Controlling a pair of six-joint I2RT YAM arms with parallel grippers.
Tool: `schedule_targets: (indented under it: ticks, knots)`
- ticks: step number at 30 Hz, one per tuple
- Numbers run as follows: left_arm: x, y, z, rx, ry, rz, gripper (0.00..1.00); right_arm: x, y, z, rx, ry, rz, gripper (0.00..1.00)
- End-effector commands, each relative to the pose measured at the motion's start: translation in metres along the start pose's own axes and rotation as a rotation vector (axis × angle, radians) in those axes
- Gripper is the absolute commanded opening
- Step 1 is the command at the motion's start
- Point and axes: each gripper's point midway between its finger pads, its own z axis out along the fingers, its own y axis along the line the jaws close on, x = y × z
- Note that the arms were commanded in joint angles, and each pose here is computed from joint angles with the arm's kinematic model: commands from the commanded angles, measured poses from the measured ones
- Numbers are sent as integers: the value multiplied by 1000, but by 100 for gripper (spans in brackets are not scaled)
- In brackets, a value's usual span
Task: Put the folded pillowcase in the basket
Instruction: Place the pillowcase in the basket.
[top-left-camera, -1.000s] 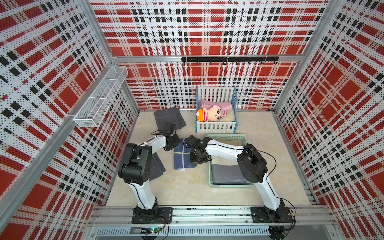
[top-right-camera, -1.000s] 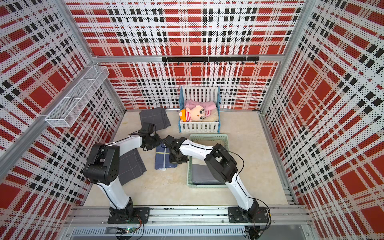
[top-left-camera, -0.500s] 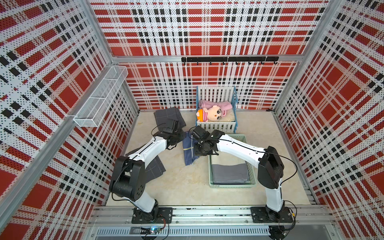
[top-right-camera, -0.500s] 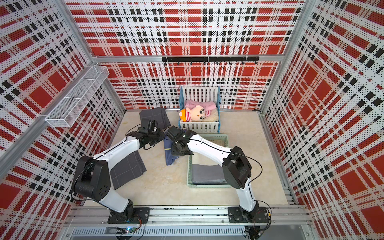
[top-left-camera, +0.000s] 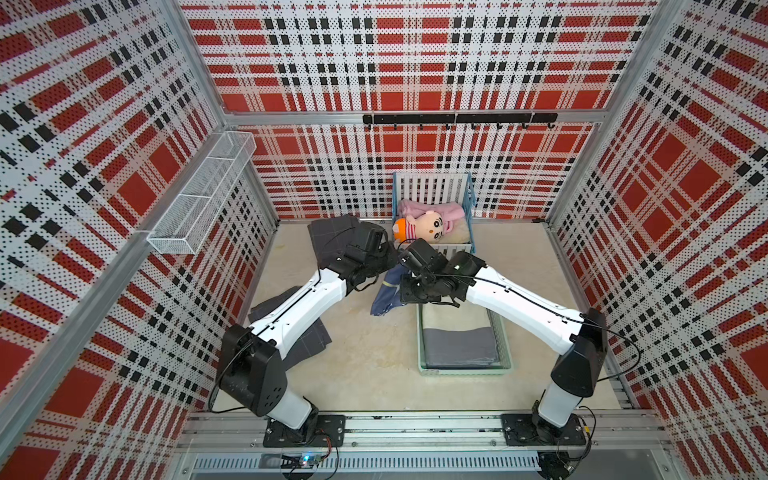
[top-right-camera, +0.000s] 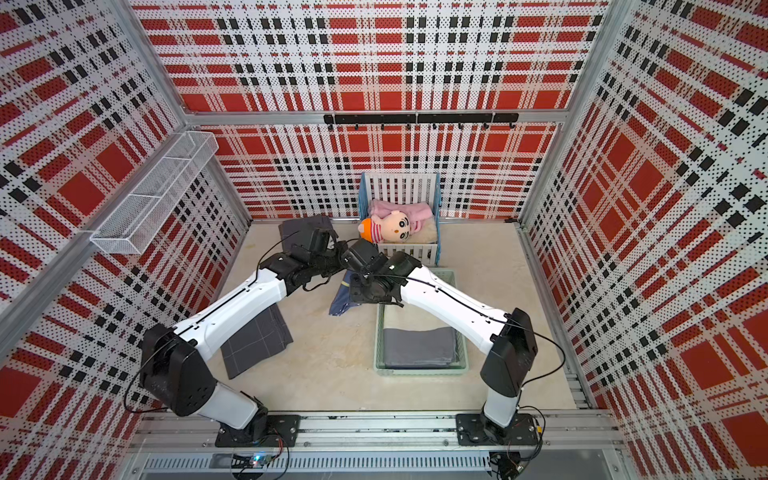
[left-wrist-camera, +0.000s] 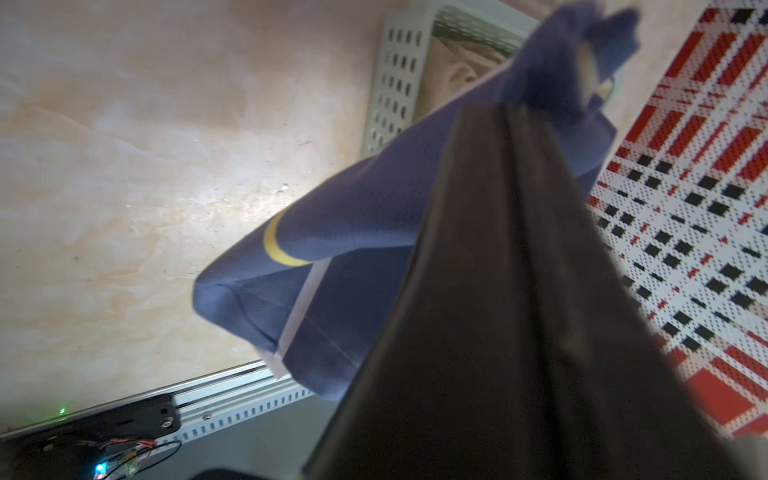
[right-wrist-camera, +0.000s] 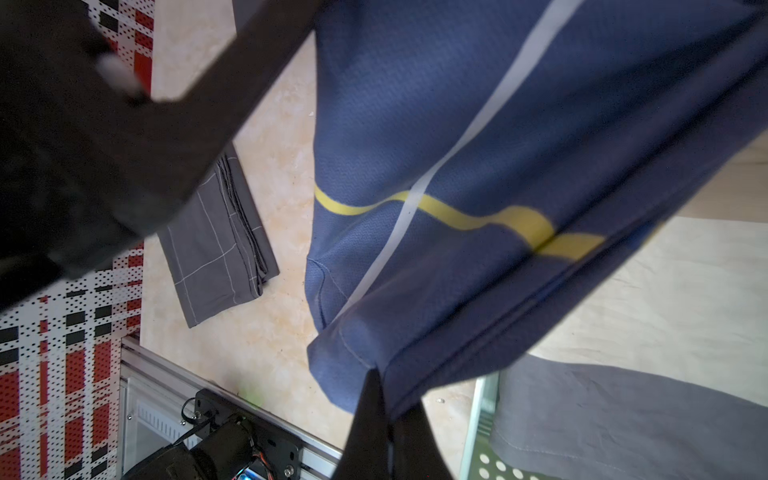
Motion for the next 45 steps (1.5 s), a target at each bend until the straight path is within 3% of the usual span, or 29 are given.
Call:
schedule_targets:
  ticks: [1, 12, 21, 29, 35, 43, 45]
  knots:
    - [13, -24, 5, 34, 32, 9, 0, 8, -24, -22, 35, -5, 45, 0]
    - [59, -57, 57, 54, 162, 58, 0, 48, -129, -32, 111, 31, 213, 0]
    - [87, -46, 75, 22, 240, 48, 0, 89, -179, -18, 172, 130, 246, 0]
    - [101, -34, 68, -14, 273, 43, 0, 98, -195, -25, 162, 148, 277, 0]
    - [125, -19, 76, -47, 329, 51, 0, 103, -198, -7, 134, 193, 283, 0]
    - [135, 6, 91, -125, 339, 46, 0, 105, -230, 15, 244, 233, 284, 0]
    - [138, 9, 96, -130, 355, 45, 0, 104, -235, 16, 263, 231, 283, 14]
